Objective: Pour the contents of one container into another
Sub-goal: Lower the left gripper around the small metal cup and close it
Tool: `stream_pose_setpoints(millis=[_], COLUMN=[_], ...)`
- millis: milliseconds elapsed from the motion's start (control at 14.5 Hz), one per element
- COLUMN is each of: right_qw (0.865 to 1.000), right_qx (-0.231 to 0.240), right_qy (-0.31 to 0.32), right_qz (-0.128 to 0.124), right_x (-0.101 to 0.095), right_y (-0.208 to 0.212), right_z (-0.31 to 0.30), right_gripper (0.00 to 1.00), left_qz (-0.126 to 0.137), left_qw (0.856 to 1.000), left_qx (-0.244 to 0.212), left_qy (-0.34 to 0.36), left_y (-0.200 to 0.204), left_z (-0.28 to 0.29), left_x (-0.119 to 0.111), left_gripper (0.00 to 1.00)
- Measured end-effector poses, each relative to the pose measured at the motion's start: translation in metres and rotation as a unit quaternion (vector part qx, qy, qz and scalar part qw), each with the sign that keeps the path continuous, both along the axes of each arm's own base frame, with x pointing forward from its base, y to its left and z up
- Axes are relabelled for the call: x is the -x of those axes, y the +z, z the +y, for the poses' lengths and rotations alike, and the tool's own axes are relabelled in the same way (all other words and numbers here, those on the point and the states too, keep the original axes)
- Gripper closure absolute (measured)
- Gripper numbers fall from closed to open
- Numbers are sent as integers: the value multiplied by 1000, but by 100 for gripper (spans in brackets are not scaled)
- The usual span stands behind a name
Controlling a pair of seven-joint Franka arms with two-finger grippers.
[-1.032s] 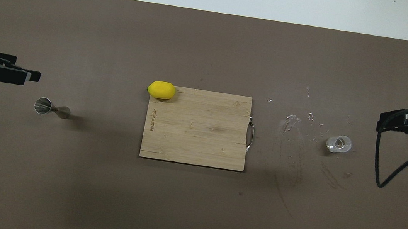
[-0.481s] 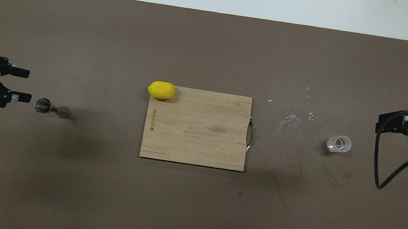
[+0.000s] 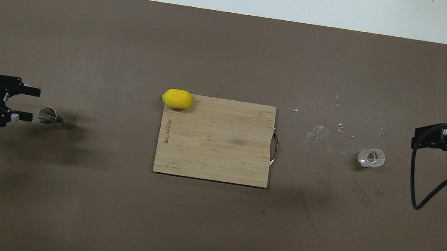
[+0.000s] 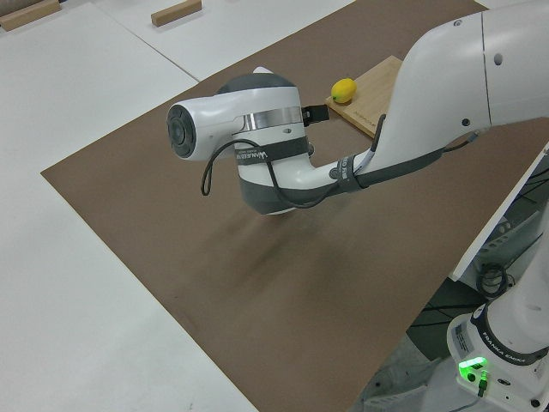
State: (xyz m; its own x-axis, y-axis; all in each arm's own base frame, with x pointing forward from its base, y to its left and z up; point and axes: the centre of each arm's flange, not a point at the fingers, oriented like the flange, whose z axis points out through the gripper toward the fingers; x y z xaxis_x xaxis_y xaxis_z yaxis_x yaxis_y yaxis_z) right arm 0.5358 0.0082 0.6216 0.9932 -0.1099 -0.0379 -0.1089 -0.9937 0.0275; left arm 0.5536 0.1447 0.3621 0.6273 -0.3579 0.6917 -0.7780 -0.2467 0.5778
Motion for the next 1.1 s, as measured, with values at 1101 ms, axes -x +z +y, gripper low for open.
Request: stream_pose_setpoints(millis=[1101], right_qw=[1000], right_qx=[0], right_qy=[-4], right_qz=[3], right_x=[3], right_y=[1], right_z=[-4], right_gripper=[0], left_qz=[-220], left_qw=[963], left_qx=[154], left_qy=[-37], left_y=[-99], left_z=[22], left_x=[21], left_gripper=[0])
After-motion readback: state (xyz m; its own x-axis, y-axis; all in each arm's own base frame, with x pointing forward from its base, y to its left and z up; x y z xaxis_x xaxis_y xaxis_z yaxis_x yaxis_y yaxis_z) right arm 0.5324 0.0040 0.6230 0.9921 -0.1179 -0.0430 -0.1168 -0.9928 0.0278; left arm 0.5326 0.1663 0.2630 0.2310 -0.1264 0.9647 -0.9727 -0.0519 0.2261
